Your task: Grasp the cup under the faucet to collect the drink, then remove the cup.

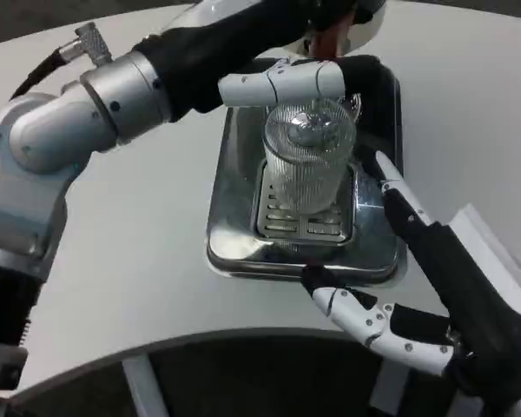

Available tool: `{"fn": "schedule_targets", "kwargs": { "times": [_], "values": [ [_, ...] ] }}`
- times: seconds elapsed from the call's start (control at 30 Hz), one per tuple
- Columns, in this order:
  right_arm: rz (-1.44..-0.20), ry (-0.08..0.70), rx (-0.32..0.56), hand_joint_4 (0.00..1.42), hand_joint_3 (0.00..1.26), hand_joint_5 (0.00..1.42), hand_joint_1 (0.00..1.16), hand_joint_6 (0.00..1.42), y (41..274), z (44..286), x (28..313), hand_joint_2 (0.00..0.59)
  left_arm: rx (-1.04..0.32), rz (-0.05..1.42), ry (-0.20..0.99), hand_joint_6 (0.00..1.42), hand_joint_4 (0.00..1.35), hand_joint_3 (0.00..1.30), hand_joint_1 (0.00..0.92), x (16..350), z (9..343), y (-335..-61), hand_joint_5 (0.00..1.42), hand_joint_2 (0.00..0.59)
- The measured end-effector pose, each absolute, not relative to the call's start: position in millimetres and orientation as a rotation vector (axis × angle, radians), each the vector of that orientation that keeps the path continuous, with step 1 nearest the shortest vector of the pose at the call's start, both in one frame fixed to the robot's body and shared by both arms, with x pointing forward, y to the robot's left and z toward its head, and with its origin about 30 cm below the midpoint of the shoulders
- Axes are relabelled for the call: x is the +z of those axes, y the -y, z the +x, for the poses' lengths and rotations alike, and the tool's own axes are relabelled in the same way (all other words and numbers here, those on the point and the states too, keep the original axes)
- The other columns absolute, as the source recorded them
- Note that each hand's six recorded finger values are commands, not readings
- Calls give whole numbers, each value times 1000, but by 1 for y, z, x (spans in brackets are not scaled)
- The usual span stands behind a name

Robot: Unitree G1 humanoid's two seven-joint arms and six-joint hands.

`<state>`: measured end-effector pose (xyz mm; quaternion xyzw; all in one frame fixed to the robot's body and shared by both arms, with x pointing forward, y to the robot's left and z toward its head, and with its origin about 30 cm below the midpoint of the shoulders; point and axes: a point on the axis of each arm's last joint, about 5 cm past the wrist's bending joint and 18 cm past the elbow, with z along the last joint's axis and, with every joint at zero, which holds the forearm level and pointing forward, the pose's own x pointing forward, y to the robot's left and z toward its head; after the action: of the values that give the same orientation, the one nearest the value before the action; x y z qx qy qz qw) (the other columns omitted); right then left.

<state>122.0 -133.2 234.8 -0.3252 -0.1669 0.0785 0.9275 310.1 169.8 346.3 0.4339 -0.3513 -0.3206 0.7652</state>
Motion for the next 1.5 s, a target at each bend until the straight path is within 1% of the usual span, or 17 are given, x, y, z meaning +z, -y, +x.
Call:
{"fn": "schedule_targets", "kwargs": {
  "times": [0.13,0.43,0.53,0.67,1.0,1.23,1.33,1.5],
  "values": [
    [-657,336,143,0,0,0,617,50,130,125,235,327,-693,956,769,131,0,76,0,347,310,-170,0,95],
    [-634,307,132,0,0,0,628,38,125,129,231,320,-687,994,781,123,0,82,0,348,309,-170,0,97],
    [-629,309,127,0,0,0,633,34,122,130,230,315,-684,1013,787,118,0,83,0,349,308,-170,0,98],
    [-626,311,95,0,0,0,658,33,120,132,228,312,-683,1038,795,114,0,83,0,351,307,-169,0,98],
    [-624,292,74,0,0,0,672,33,113,141,221,305,-678,1074,802,110,0,84,0,353,306,-168,0,97],
    [-610,310,24,0,0,0,687,16,105,149,218,294,-676,1097,811,110,0,84,0,355,305,-168,0,96],
    [-604,303,-8,0,0,0,689,12,101,154,217,294,-678,1109,816,110,0,84,0,355,305,-168,0,96],
    [-593,281,-28,0,0,0,691,5,97,158,214,293,-677,1140,829,110,0,84,0,358,304,-166,0,96]
  ]
}}
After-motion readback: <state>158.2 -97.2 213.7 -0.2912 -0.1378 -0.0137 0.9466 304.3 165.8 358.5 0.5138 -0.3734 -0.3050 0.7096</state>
